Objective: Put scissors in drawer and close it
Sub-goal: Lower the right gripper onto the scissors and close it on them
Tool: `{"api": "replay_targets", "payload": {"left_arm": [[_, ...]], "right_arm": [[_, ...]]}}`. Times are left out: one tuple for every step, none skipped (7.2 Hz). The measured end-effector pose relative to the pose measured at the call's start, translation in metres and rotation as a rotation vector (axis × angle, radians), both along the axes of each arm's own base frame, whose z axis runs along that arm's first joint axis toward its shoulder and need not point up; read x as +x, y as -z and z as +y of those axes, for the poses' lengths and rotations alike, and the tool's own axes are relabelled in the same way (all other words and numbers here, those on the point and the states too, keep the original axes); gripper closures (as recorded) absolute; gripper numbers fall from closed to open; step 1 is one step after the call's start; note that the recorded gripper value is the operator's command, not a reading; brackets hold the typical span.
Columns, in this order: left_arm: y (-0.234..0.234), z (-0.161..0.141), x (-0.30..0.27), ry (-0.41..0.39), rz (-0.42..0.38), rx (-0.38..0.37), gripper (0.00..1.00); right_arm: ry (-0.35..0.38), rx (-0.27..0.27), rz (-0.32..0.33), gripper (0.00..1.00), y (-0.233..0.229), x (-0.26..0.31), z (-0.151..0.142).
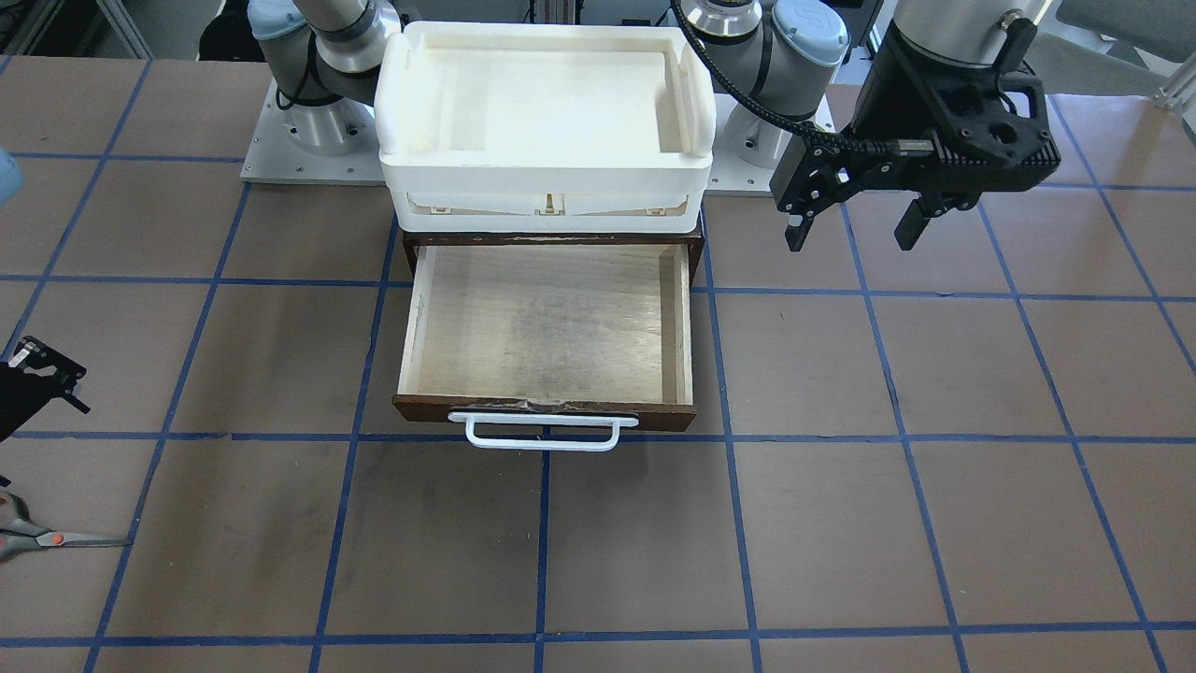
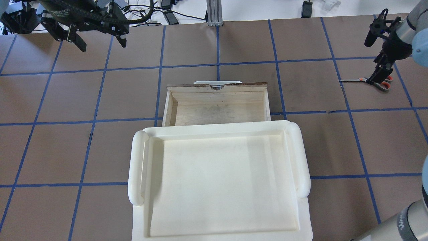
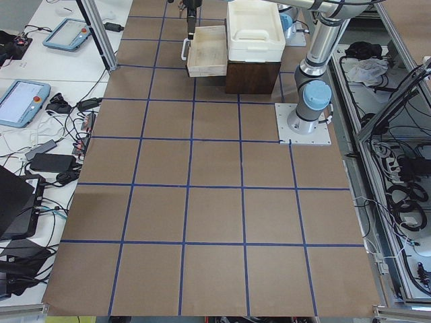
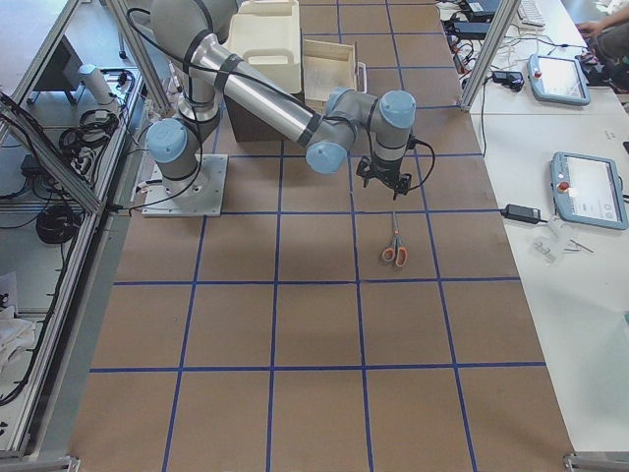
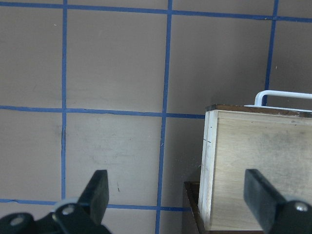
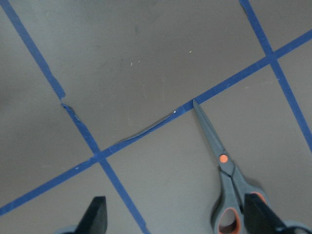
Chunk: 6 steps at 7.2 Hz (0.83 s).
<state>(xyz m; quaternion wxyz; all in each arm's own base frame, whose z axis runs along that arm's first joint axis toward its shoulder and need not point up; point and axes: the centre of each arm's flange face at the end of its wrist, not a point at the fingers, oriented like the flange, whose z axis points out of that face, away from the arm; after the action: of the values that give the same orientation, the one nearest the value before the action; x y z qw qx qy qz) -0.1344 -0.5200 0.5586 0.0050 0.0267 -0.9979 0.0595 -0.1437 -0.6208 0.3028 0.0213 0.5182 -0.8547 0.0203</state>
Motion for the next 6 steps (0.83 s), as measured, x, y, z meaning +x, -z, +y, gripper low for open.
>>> {"api": "replay_targets", "payload": {"left_arm": [[0.0, 0.005, -0.001, 0.005, 0.001, 0.001, 0.0], [0.0, 0.009, -0.001, 0.007, 0.0, 0.0, 0.0], [0.001, 0.012, -0.001, 0.009, -0.001, 0.001, 0.0], [0.002, 0.017, -0.001, 0.01, -0.003, 0.004, 0.0], [0.004, 0.02, -0.001, 0.011, -0.005, 0.007, 0.0], [0.004, 0.023, -0.001, 0.011, -0.004, 0.008, 0.0]], "right_arm": [[-0.084, 0.0, 0.012, 0.0, 0.011, -0.009, -0.015], [-0.17, 0.004, 0.019, 0.0, 0.02, -0.018, -0.029], [-0.24, 0.011, 0.021, 0.0, 0.031, -0.03, -0.038], [-0.307, 0.009, 0.028, 0.0, 0.038, -0.041, -0.045], [-0.387, -0.003, 0.043, 0.0, 0.044, -0.047, -0.051], [-0.447, -0.006, 0.05, 0.0, 0.054, -0.051, -0.055]]}}
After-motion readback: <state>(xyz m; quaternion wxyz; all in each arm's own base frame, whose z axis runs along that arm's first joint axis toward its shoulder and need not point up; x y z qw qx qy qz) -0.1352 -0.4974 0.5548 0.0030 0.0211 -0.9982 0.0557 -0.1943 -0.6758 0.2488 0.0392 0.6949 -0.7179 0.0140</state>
